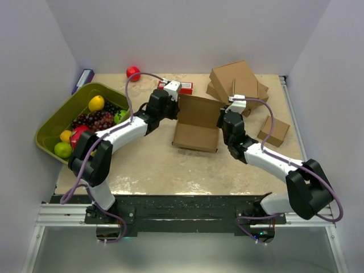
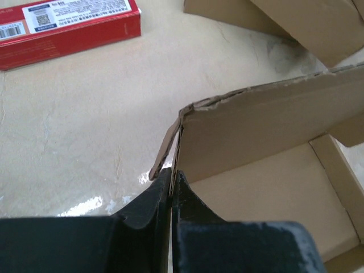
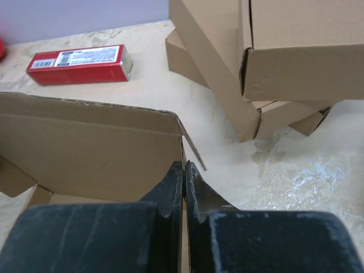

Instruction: Fold the paper box

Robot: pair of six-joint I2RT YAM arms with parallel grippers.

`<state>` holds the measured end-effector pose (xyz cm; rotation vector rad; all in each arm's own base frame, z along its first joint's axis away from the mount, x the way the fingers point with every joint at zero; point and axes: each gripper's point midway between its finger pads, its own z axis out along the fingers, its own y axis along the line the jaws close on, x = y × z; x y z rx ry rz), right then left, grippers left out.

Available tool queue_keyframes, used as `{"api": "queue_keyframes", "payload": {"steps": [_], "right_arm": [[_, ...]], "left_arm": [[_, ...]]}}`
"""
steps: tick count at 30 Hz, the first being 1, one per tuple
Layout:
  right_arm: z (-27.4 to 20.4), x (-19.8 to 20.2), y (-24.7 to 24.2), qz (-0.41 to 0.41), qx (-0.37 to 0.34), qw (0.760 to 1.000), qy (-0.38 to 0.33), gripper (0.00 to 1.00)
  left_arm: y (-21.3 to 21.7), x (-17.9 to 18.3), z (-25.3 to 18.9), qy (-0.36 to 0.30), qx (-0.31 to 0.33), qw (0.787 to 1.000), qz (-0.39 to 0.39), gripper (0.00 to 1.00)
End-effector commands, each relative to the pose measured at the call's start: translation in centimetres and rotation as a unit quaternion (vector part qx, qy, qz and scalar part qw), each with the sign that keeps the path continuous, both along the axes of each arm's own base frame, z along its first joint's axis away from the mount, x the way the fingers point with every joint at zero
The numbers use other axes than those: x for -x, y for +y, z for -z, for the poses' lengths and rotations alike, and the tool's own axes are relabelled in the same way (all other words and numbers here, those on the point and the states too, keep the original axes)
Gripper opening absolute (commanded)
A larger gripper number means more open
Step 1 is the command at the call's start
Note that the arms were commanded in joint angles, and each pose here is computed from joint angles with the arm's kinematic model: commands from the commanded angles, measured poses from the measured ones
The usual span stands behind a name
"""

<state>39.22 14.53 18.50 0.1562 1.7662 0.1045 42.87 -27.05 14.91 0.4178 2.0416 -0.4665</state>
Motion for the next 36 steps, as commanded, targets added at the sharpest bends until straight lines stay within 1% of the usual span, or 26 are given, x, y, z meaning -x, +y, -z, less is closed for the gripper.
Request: {"api": "queue_keyframes", "payload": {"steps": [1,2,3,4,5,6,8,9,13,17,22,36], "right_arm": [[-4.5,-1.3,0.7,0.036,-0.075,0.992,-0.093,0.00],[-3.8,-1.0,0.8,0.038,-0.073,0.992,-0.093,0.00],[-4.2,-1.0,1.0,0.038,-0.081,0.990,-0.107,0.00],[-3.7,-0.9,1.2,0.040,-0.078,0.991,-0.106,0.00],[-3.0,-0.4,1.1,0.046,-0.067,0.991,-0.104,0.00],[-3.3,-0.3,1.3,0.047,-0.072,0.990,-0.115,0.00],[-2.0,0.3,1.2,0.052,-0.060,0.991,-0.110,0.00],[-2.0,0.4,1.3,0.052,-0.062,0.990,-0.115,0.00],[-0.2,1.4,1.1,0.061,-0.062,0.991,-0.106,0.00],[1.2,2.6,0.8,0.068,-0.059,0.991,-0.098,0.00],[2.5,3.7,0.0,0.088,-0.051,0.991,-0.088,0.00],[5.3,5.9,-1.3,0.135,-0.060,0.988,-0.042,0.00]], "left_arm": [[-2.3,-2.0,-4.1,-0.081,0.088,0.992,-0.045,0.00],[-2.7,-1.3,-3.1,-0.080,0.084,0.992,-0.043,0.00],[-2.7,-1.5,-3.7,-0.101,0.094,0.989,-0.053,0.00],[-2.9,-1.2,-3.6,-0.106,0.096,0.988,-0.054,0.00],[-3.2,-0.4,-2.3,-0.101,0.092,0.989,-0.052,0.00],[-3.3,-0.4,-2.5,-0.113,0.100,0.987,-0.057,0.00],[-3.2,0.5,-1.2,-0.110,0.098,0.987,-0.062,0.00],[-3.1,0.5,-1.4,-0.119,0.105,0.985,-0.069,0.00],[-2.9,2.0,0.4,-0.112,0.110,0.984,-0.081,0.00],[-3.0,2.9,1.0,-0.119,0.118,0.982,-0.089,0.00],[-2.9,4.2,2.6,-0.108,0.120,0.982,-0.097,0.00],[-2.3,7.0,6.5,-0.060,0.114,0.986,-0.106,0.00]]}}
